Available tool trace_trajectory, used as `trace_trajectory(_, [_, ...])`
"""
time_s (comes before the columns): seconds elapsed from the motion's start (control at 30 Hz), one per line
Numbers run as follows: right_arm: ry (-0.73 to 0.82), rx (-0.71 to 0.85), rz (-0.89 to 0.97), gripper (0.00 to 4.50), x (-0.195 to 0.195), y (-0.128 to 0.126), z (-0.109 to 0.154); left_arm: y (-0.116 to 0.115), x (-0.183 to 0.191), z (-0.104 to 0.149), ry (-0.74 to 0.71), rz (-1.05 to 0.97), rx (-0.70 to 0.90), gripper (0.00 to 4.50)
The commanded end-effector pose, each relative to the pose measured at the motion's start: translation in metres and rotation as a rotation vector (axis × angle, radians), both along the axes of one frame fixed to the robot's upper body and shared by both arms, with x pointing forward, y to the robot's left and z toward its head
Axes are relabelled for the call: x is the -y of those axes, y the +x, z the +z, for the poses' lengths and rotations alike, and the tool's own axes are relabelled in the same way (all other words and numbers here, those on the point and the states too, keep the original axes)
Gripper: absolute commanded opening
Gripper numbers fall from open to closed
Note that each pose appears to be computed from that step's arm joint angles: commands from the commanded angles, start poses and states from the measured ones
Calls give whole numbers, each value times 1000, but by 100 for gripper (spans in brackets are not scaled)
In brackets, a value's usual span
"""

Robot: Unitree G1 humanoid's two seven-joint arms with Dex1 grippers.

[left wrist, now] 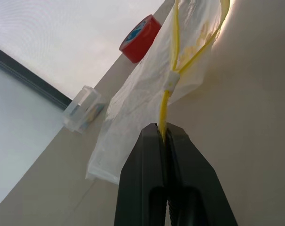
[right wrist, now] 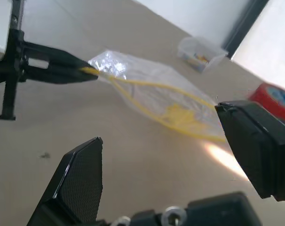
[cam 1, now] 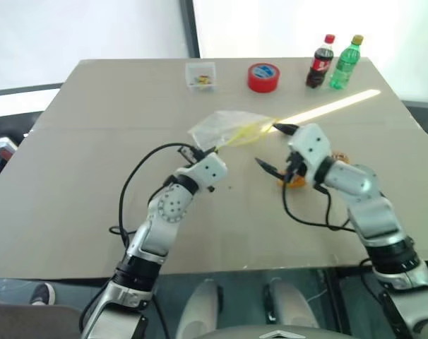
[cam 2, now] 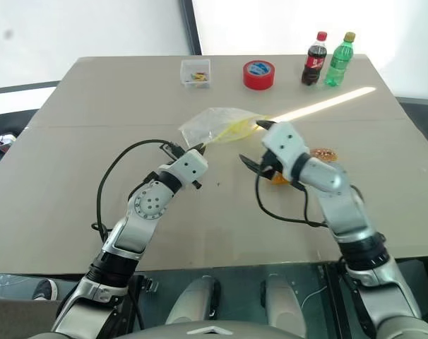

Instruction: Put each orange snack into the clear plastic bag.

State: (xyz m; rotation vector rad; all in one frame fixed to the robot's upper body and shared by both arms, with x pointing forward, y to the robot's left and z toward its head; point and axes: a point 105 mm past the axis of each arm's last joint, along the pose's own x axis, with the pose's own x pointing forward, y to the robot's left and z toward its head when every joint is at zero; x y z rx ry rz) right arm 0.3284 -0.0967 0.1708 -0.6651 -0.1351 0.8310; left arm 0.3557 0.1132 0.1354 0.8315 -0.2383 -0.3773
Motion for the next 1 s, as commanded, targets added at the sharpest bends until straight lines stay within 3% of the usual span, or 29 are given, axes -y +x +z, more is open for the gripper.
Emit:
trace_trajectory(0.03, [45,-143,-15,444,26,1,-15,-5,6,17,-27,-64,44,0])
trace_trajectory(0.23, [-39,-286,-1,444,52,13,-51,-13,1,20,-11,-210,16,0])
trace_trajectory(0.47, [-74,-310,16,444,63,27,-58,-9,-9,23,30,-239,26,0])
trace_trajectory(0.6, [-30,-311,65,351,57,25,-51,-8,-5,20,28,-245,22,0])
trace_trajectory(0.87, [-7,-329,100,25,52,15,-46,-11,-1,18,44,-254,31,0])
trace_trajectory(1.0, [143,-339,135,5,31,12,-16,-11,1,16,58,-257,33,0])
